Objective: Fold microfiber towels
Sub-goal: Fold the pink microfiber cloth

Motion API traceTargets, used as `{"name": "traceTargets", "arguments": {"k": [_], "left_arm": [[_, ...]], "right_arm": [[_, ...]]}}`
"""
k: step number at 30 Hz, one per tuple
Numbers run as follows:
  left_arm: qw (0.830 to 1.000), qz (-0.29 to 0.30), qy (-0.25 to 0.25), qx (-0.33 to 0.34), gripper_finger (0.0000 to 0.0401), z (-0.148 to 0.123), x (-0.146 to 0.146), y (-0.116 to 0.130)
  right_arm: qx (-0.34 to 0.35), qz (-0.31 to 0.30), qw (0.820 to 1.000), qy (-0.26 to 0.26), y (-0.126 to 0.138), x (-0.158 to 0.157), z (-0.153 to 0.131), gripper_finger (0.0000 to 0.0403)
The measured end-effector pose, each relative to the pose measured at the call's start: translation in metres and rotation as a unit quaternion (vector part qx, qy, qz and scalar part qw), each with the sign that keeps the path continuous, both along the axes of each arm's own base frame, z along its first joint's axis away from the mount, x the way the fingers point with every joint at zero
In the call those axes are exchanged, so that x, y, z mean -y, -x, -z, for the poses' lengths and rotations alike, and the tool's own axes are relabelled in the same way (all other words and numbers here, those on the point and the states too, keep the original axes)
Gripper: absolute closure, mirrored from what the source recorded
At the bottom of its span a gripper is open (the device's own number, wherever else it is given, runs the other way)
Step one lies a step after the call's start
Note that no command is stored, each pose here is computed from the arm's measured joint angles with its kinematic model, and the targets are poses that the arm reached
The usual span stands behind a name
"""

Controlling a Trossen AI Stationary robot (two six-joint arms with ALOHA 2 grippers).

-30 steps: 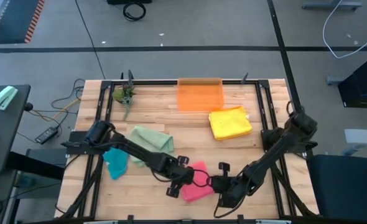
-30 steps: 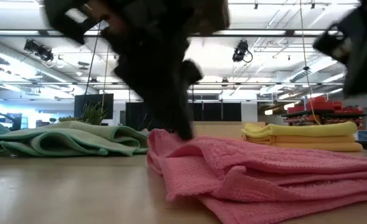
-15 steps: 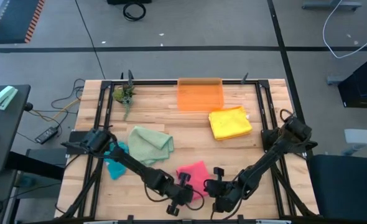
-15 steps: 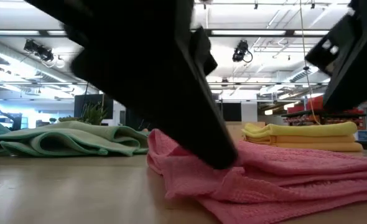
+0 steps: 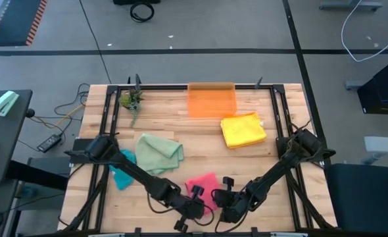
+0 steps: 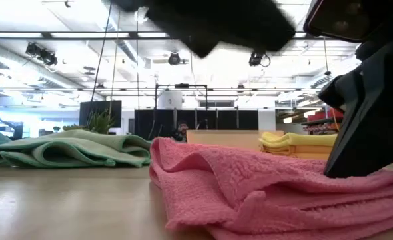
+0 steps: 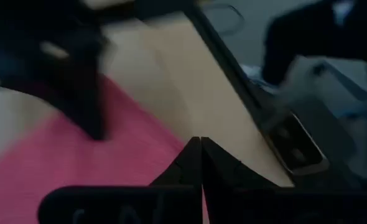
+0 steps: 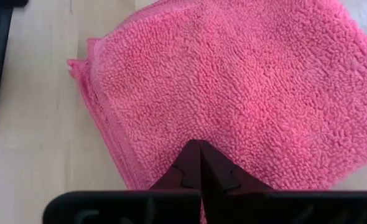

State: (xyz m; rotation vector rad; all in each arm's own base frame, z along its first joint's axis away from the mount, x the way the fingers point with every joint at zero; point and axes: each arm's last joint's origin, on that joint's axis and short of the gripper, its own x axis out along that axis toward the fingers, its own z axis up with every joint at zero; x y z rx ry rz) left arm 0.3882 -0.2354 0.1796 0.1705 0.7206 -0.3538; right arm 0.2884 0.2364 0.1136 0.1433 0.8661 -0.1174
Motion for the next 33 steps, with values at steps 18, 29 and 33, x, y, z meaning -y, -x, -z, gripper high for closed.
{"name": "traceTargets", "arguments": {"k": [18,29,33], "left_arm": [[0.994,-0.054,-0.009,-0.099,0.0396,0.049,-0.011,-0.003],[0.997,-0.044,-0.023,-0.065,0.0395,0.012,-0.02,0.0],[0.995,-0.046,-0.046,-0.077,0.039,-0.001,-0.025,0.008]], "right_arm": [[-0.006,0.031,0.998,0.049,-0.022,0.038,0.003,0.0403],[0.073,-0.01,0.997,0.006,-0.007,0.016,-0.046,0.0403],[0.115,-0.027,0.993,-0.021,-0.016,-0.001,-0.028,0.0403]]}}
